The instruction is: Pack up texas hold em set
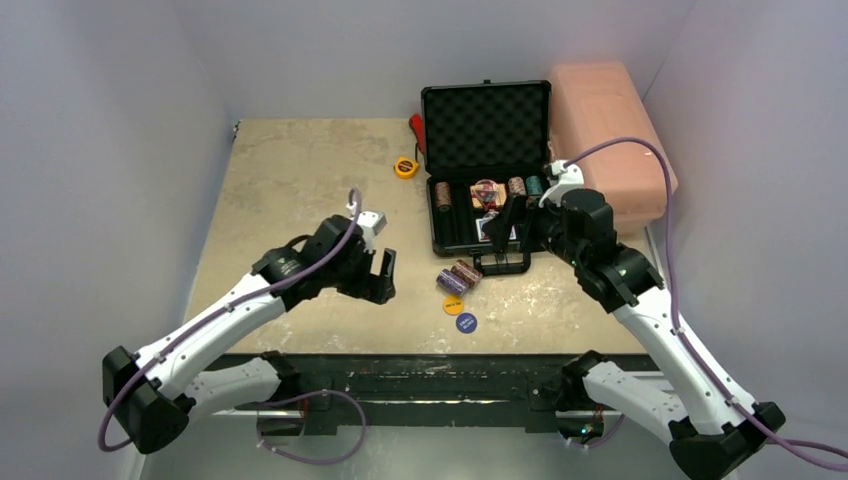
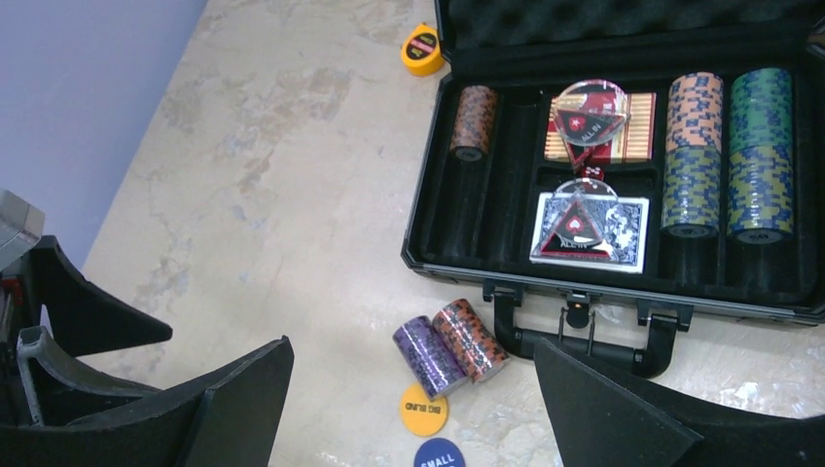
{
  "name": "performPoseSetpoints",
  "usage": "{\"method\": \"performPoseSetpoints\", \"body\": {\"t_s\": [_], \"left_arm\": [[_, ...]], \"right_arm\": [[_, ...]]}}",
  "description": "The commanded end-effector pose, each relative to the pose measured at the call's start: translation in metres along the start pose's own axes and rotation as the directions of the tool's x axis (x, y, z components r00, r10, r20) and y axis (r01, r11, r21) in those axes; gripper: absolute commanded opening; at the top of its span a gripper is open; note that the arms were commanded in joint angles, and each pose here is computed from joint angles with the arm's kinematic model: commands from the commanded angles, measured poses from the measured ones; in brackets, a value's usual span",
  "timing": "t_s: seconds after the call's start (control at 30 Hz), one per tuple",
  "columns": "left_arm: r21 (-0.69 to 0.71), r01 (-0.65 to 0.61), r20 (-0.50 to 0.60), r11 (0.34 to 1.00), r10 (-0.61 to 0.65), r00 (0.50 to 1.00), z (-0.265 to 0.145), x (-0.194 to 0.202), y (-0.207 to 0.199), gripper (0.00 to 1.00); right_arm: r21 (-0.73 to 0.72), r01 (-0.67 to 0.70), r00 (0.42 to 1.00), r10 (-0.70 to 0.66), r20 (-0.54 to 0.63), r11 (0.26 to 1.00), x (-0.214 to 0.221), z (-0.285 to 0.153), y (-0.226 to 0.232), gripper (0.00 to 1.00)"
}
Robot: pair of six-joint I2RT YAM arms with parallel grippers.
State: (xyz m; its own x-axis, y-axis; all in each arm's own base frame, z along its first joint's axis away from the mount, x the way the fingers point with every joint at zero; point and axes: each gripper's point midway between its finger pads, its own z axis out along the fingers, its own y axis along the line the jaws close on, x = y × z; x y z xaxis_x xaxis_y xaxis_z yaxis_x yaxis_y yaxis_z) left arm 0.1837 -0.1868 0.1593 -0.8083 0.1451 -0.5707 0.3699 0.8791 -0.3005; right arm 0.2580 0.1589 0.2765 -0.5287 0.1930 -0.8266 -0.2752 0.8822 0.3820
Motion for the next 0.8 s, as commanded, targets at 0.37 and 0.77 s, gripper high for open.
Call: {"method": "performPoseSetpoints", "body": {"t_s": [0.37,0.77], "left_arm": [[-0.031,-0.294,0.302,0.955,0.289,0.908,0.070,-0.073,-0.067,0.91],[0.097,-0.382,0.250,0.919,0.349,0.903,0.130,-0.073,-0.105,0.95]], "right_arm": [[-0.014,0.037,0.998,-0.036,0.054,0.999,0.008,0.012,-0.006,0.99],[0.000,0.013,0.997,-0.013,0.074,1.000,0.008,0.010,-0.010,0.99]]}}
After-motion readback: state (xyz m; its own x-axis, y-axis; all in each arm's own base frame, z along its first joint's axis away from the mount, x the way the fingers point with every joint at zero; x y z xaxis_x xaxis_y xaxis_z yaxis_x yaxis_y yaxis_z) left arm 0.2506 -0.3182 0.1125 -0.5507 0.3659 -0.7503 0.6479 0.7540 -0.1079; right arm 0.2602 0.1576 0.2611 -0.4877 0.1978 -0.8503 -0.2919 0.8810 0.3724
